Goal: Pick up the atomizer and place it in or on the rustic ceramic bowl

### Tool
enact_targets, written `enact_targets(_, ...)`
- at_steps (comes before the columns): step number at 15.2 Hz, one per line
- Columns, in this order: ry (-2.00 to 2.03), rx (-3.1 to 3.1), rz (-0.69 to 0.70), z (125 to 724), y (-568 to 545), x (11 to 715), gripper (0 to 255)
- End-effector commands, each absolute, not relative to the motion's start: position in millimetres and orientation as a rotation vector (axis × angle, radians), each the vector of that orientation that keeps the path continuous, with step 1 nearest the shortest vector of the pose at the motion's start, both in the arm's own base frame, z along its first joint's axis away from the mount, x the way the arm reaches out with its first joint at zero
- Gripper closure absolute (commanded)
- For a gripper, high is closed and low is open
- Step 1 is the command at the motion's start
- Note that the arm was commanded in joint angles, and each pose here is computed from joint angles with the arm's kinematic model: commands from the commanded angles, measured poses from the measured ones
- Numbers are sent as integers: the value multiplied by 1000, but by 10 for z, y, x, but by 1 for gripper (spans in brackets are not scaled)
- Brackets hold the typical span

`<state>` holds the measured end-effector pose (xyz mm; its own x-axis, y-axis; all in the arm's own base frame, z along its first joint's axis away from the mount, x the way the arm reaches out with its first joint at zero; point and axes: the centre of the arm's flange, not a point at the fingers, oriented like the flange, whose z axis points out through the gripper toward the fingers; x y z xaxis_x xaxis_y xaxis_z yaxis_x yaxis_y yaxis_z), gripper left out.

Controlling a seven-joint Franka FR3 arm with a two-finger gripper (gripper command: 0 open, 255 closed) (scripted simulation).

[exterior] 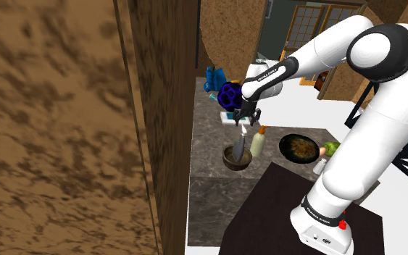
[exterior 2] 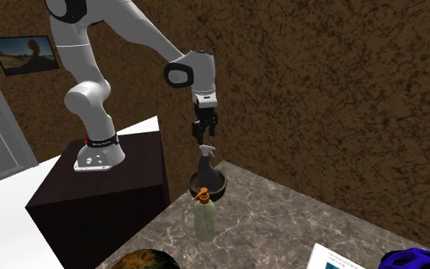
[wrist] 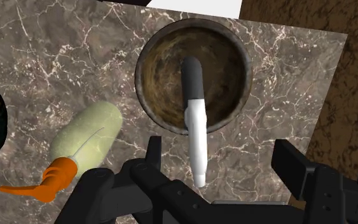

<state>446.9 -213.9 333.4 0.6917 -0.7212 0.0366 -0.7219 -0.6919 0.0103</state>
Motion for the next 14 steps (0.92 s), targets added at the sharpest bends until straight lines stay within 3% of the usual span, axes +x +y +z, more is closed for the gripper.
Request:
enact_targets(1, -1223, 2867, 46, 3334, -2139, 4469, 0)
enact_targets(7, -1223, 2867, 46, 3834, -2122, 4460, 0)
enact_targets(14, -1223, 2867, 46, 3834, -2122, 4460, 0)
